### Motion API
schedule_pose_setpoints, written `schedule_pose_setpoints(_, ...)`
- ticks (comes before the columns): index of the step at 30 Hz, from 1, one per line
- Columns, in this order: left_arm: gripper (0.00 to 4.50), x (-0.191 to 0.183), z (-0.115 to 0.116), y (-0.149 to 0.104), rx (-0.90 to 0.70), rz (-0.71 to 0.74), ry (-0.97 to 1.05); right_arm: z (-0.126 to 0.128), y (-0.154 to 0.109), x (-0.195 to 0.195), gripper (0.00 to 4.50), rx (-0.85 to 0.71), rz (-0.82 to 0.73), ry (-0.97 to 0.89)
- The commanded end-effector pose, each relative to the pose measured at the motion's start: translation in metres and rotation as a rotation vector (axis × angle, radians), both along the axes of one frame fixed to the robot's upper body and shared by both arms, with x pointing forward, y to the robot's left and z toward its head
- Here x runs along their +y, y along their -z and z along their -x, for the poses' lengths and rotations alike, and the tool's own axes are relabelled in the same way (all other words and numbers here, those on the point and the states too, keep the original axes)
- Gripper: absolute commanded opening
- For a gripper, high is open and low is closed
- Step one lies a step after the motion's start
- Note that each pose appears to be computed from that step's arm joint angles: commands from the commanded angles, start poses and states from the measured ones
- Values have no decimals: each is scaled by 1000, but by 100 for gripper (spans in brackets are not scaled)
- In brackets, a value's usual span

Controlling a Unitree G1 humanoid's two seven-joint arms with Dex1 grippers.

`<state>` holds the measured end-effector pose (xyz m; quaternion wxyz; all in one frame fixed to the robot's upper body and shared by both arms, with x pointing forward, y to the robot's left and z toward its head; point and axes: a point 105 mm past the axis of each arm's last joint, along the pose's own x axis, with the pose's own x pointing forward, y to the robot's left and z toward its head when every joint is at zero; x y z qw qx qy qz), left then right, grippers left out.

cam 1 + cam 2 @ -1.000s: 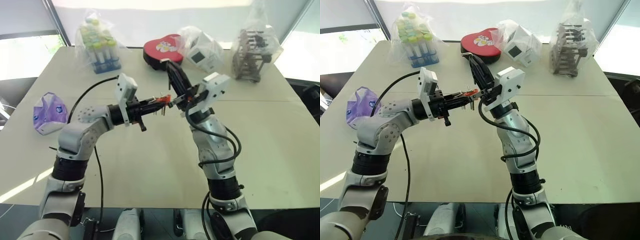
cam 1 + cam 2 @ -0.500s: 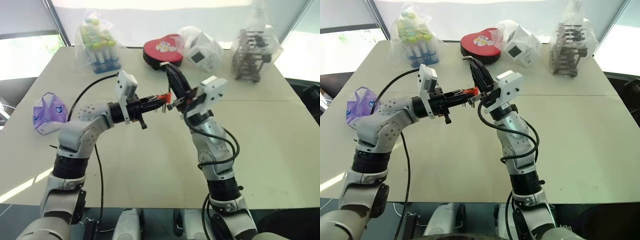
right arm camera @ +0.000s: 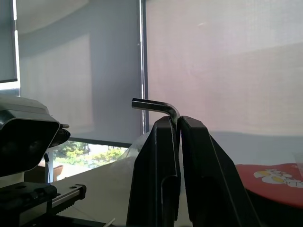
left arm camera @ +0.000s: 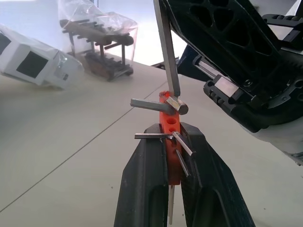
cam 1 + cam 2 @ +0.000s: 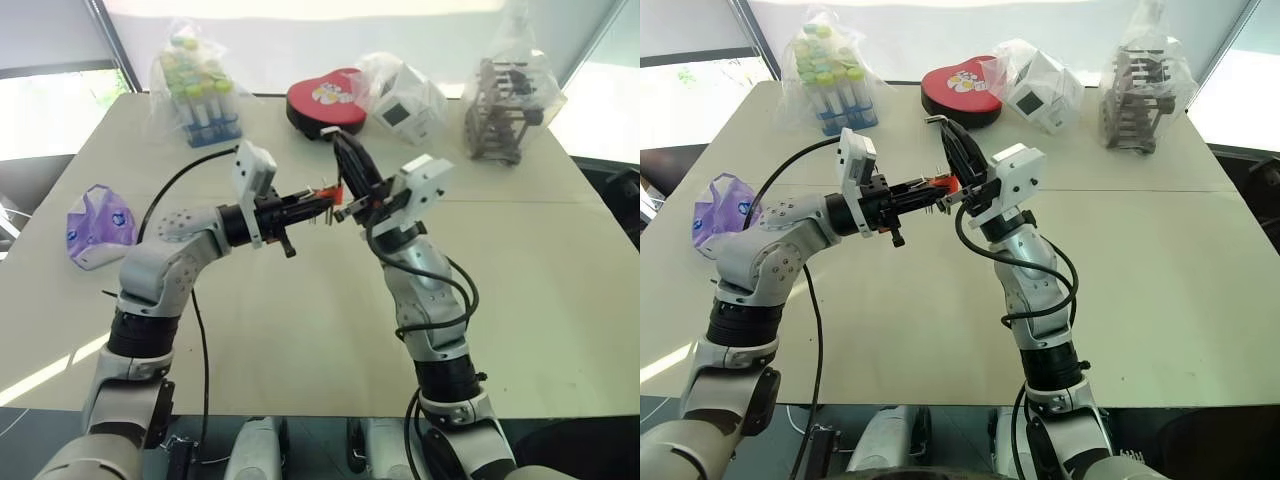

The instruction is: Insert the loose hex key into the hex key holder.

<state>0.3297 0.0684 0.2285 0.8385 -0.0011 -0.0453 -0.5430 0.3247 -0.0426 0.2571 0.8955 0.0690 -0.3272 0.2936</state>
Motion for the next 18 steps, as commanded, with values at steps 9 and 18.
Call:
schedule_pose_setpoints(9, 0, -1, 6, -18, -63, 22, 25, 1, -5, -2, 4, -29, -20, 12)
schedule_pose_setpoints(18, 0, -4, 9, -17, -56, 19, 40, 0, -5, -3, 4, -31, -21, 18)
